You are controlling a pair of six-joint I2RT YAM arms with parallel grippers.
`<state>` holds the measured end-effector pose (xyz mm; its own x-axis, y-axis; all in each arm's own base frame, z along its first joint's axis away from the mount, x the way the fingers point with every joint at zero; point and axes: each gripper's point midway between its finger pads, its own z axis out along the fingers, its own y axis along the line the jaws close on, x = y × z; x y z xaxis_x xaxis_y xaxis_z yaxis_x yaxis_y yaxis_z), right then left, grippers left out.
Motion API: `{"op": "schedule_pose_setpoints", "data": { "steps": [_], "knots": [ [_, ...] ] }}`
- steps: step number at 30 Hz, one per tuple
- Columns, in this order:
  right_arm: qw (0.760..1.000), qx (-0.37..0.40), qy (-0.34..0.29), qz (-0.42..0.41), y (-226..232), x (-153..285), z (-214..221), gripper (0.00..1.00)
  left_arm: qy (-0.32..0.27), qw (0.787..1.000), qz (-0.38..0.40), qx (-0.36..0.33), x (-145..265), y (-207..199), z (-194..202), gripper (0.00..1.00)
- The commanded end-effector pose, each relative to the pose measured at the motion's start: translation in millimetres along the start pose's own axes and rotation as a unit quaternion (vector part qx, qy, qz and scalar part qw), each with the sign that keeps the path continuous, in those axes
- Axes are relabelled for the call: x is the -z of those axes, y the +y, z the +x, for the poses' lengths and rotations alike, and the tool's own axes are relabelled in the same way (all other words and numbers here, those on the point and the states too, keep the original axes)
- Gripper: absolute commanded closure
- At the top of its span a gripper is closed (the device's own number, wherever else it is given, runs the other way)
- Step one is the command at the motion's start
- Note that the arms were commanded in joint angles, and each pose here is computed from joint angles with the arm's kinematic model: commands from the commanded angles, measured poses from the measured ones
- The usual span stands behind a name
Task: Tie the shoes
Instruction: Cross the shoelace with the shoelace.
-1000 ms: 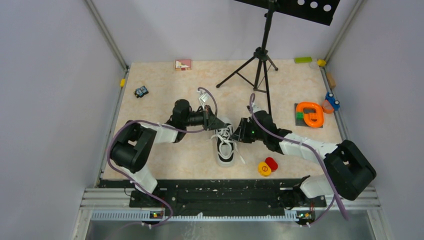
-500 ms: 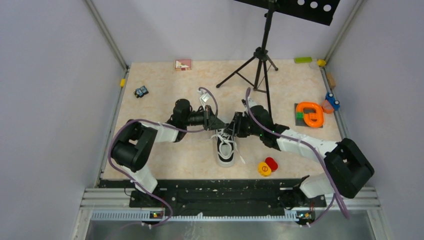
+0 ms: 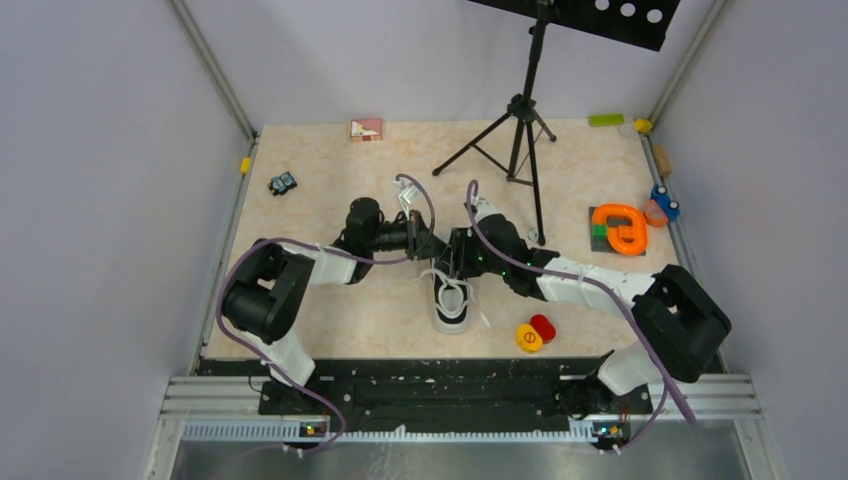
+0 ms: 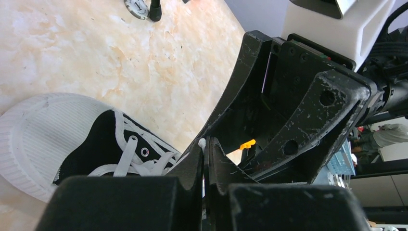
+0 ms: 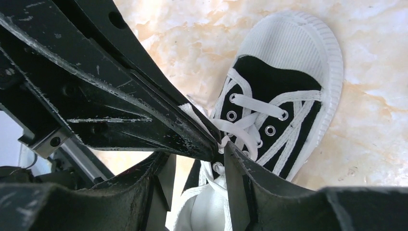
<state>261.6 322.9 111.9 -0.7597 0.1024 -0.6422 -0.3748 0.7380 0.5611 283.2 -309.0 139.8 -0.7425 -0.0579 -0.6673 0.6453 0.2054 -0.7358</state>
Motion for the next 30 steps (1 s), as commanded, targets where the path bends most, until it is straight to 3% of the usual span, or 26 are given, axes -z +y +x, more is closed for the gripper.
{"op": "schedule_pose_setpoints", "data": {
  "steps": [1, 5, 30],
  "knots": [
    [0.997, 0.035, -0.064, 0.033, 8.4, -0.3, -31.1, 0.57, -0.01, 0.999, 0.016, -0.034, -1.2, -10.9, -12.6, 1.0],
    [0.994, 0.054, -0.075, 0.064, 2.3, 1.2, -33.1, 0.57, -0.009, 0.999, 0.016, -0.033, -1.2, -10.0, -11.4, 1.0],
    [0.993, 0.044, -0.097, 0.048, 11.0, -12.0, -37.6, 0.6, -0.005, 1.0, 0.014, -0.026, -1.0, -8.8, -9.6, 1.0]
  ]
}}
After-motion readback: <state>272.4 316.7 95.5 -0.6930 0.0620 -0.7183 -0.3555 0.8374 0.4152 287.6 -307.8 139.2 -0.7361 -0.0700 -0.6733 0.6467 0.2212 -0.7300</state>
